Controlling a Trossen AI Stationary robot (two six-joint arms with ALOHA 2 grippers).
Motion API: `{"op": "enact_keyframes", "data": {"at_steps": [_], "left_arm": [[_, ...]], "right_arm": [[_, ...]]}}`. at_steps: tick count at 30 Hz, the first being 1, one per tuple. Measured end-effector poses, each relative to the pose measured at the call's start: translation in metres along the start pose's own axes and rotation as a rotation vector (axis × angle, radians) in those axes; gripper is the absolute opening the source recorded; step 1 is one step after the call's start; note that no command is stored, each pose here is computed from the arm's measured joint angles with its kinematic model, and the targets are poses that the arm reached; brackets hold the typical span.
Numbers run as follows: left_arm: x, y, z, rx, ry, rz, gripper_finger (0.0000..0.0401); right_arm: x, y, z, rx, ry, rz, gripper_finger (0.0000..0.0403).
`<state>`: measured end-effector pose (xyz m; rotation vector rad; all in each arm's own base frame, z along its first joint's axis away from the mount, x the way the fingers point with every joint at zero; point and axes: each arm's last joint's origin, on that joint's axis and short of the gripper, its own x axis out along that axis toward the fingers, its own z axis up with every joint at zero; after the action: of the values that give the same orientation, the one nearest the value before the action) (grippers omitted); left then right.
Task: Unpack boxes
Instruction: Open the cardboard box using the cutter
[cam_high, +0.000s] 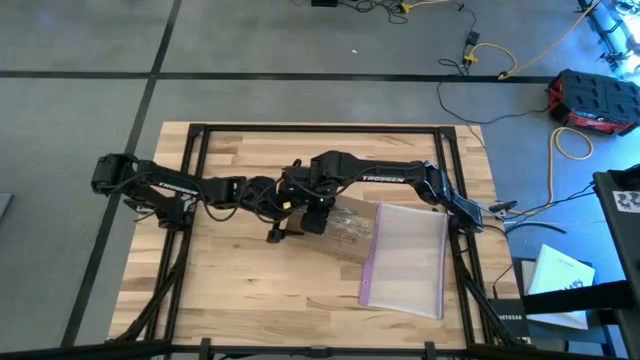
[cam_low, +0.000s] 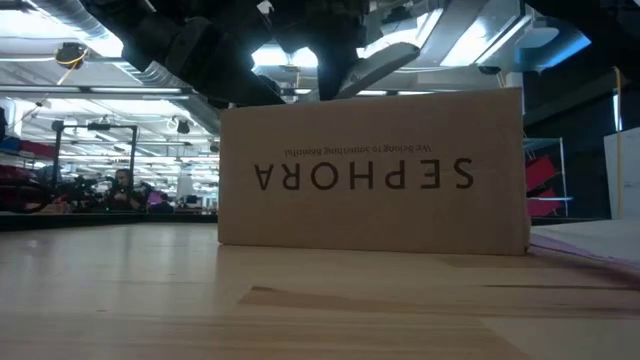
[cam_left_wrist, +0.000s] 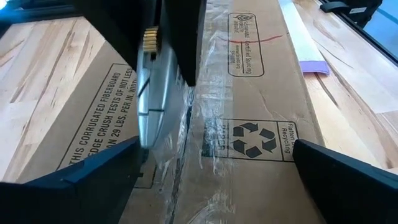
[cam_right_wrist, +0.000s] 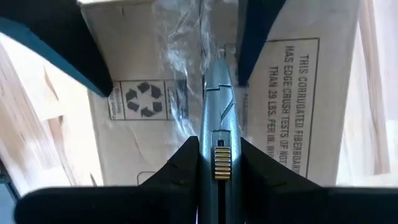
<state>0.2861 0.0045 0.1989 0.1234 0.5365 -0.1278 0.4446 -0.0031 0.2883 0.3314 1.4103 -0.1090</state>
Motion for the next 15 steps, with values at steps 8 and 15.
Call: {"op": "enact_keyframes", "data": {"at_steps": [8,15], "left_arm": [[0.0,0.0,0.0,-0.001,0.0,0.0,0.04],[0.0,0.0001,0.0,-0.005,0.0,0.0,0.04]], "right_arm": [[0.0003,0.004,0.0003,-0.008,-0.01,0.015,0.0057],[0.0015,0.0043,0.0002,-0.009,-0.008,0.021,0.0057]]}}
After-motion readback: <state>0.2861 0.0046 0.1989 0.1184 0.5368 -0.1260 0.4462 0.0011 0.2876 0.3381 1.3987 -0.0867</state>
